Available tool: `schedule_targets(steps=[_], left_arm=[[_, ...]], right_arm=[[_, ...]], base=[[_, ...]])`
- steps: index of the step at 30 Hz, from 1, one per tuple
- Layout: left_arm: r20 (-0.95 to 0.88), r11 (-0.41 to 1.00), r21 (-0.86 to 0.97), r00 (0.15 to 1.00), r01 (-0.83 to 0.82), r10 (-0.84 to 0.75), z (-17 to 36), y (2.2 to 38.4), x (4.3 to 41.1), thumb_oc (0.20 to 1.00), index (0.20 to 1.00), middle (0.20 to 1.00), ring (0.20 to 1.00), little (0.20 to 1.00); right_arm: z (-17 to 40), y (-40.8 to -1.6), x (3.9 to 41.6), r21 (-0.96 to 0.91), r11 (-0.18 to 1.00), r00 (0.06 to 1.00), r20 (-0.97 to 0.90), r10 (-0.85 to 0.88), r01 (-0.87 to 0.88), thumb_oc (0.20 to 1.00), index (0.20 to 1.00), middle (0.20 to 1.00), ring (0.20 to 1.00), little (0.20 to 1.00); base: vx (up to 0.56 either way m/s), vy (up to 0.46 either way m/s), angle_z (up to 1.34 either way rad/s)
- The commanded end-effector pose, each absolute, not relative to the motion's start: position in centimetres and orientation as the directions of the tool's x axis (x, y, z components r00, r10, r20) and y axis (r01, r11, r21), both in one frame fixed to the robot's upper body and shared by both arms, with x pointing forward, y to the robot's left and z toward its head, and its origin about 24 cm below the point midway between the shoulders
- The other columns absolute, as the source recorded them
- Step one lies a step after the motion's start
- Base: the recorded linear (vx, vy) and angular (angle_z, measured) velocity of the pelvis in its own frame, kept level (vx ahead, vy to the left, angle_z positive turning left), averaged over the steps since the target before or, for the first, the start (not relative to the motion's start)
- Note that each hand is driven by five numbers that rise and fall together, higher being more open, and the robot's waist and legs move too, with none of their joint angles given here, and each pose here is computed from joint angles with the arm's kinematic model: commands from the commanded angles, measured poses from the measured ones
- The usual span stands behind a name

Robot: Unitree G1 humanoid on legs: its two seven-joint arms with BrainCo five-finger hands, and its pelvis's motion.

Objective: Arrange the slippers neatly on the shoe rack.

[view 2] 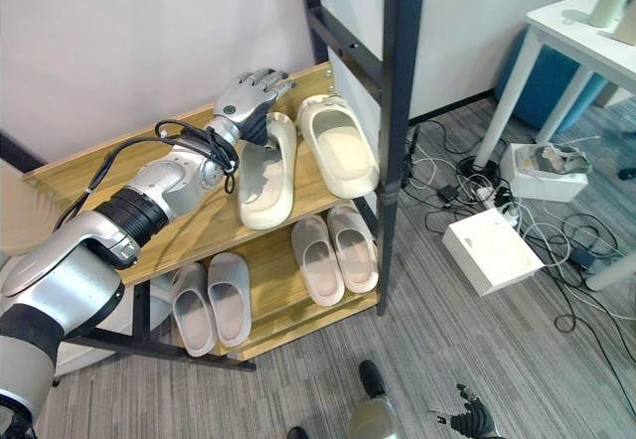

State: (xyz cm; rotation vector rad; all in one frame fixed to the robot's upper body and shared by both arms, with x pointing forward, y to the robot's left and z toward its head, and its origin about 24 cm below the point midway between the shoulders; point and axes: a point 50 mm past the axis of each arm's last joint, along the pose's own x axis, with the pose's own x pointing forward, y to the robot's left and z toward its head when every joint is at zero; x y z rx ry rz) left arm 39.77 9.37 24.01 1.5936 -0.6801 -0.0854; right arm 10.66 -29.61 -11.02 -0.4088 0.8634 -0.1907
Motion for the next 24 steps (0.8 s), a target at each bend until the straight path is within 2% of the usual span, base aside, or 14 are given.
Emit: schedule_targets(steps=[1, 6, 8, 10, 11, 12, 13, 14, 15, 16, 19, 24], left_arm=[[0.439, 0.001, 0.879, 0.806, -0.478, -0.396, 29.0, 11.4, 40.1, 1.0, 1.0, 1.0, 1.0, 1.0], [0.454, 0.026, 0.877, 0.808, -0.48, -0.375, 29.5, 11.4, 40.2, 1.0, 1.0, 1.0, 1.0, 1.0], [0.461, 0.084, 0.882, 0.815, -0.463, -0.352, 29.3, 11.9, 40.2, 1.0, 1.0, 1.0, 1.0, 1.0], [0.488, 0.365, 0.852, 0.821, -0.374, -0.297, 28.7, 13.3, 39.7, 1.0, 1.0, 1.0, 1.0, 1.0], [0.508, 0.578, 0.763, 0.822, -0.29, -0.258, 28.2, 14.2, 39.2, 1.0, 1.0, 1.0, 1.0, 1.0], [0.51, 0.732, 0.656, 0.823, -0.184, -0.25, 27.5, 14.9, 38.5, 1.0, 1.0, 1.0, 1.0, 1.0], [0.51, 0.732, 0.655, 0.824, -0.184, -0.249, 27.5, 15.0, 38.5, 1.0, 1.0, 1.0, 1.0, 1.0], [0.504, 0.9, 0.435, 0.832, -0.01, -0.234, 25.1, 16.2, 36.9, 1.0, 1.0, 1.0, 1.0, 1.0], [0.516, 0.964, 0.25, 0.83, 0.09, -0.212, 23.8, 16.3, 35.7, 1.0, 1.0, 1.0, 1.0, 1.0], [0.508, 0.959, 0.256, 0.828, 0.119, -0.238, 23.0, 16.2, 35.0, 1.0, 1.0, 1.0, 1.0, 1.0], [0.435, 0.967, 0.04, 0.867, 0.252, -0.244, 19.3, 16.6, 32.9, 1.0, 1.0, 1.0, 1.0, 1.0], [0.284, 0.927, -0.144, 0.912, 0.347, -0.297, 15.0, 16.4, 31.3, 1.0, 1.0, 1.0, 1.0, 1.0]], right_arm=[[-10.5, -29.4, 11.5, -0.42, 0.907, 0.677, -0.661, -0.323, 0.022, 1.0, 1.0, 1.0, 1.0, 1.0], [-10.5, -28.3, 12.1, -0.399, 0.917, 0.696, -0.658, -0.288, 0.002, 1.0, 1.0, 1.0, 1.0, 1.0], [-10.4, -28.2, 12.3, -0.388, 0.921, 0.701, -0.655, -0.282, 0.007, 1.0, 1.0, 1.0, 1.0, 1.0], [-10.4, -27.7, 12.5, -0.371, 0.928, 0.706, -0.655, -0.268, 0.008, 1.0, 1.0, 1.0, 1.0, 1.0], [-10.6, -27.3, 12.4, -0.359, 0.933, 0.703, -0.662, -0.262, 0.01, 1.0, 1.0, 1.0, 1.0, 1.0], [-10.7, -27.0, 12.2, -0.351, 0.936, 0.698, -0.669, -0.257, 0.008, 1.0, 1.0, 1.0, 1.0, 1.0], [-10.7, -27.0, 12.2, -0.351, 0.936, 0.698, -0.669, -0.256, 0.007, 1.0, 1.0, 1.0, 1.0, 1.0], [-11.2, -26.3, 11.6, -0.337, 0.942, 0.687, -0.686, -0.24, -0.008, 1.0, 1.0, 1.0, 1.0, 1.0], [-11.4, -26.0, 11.3, -0.332, 0.943, 0.68, -0.695, -0.233, -0.016, 1.0, 1.0, 1.0, 1.0, 1.0], [-11.5, -25.9, 11.1, -0.33, 0.944, 0.676, -0.698, -0.236, -0.012, 1.0, 1.0, 1.0, 1.0, 1.0], [-11.8, -26.1, 10.5, -0.335, 0.942, 0.657, -0.713, -0.244, -0.013, 1.0, 1.0, 1.0, 1.0, 1.0], [-11.8, -26.5, 11.0, -0.346, 0.938, 0.649, -0.72, -0.246, -0.029, 1.0, 1.0, 1.0, 1.0, 1.0]], base=[[0.0, -0.012, 0.26], [-0.01, -0.001, 0.19], [0.0, 0.0, 0.04], [0.0, 0.0, 0.0], [0.0, 0.0, 0.0], [0.0, -0.003, 0.03], [0.0, 0.003, 0.13], [0.0, 0.0, 0.23], [0.0, 0.002, 0.16], [0.0, -0.002, 0.08], [0.0, 0.004, 0.07], [0.0, 0.005, 0.02]])
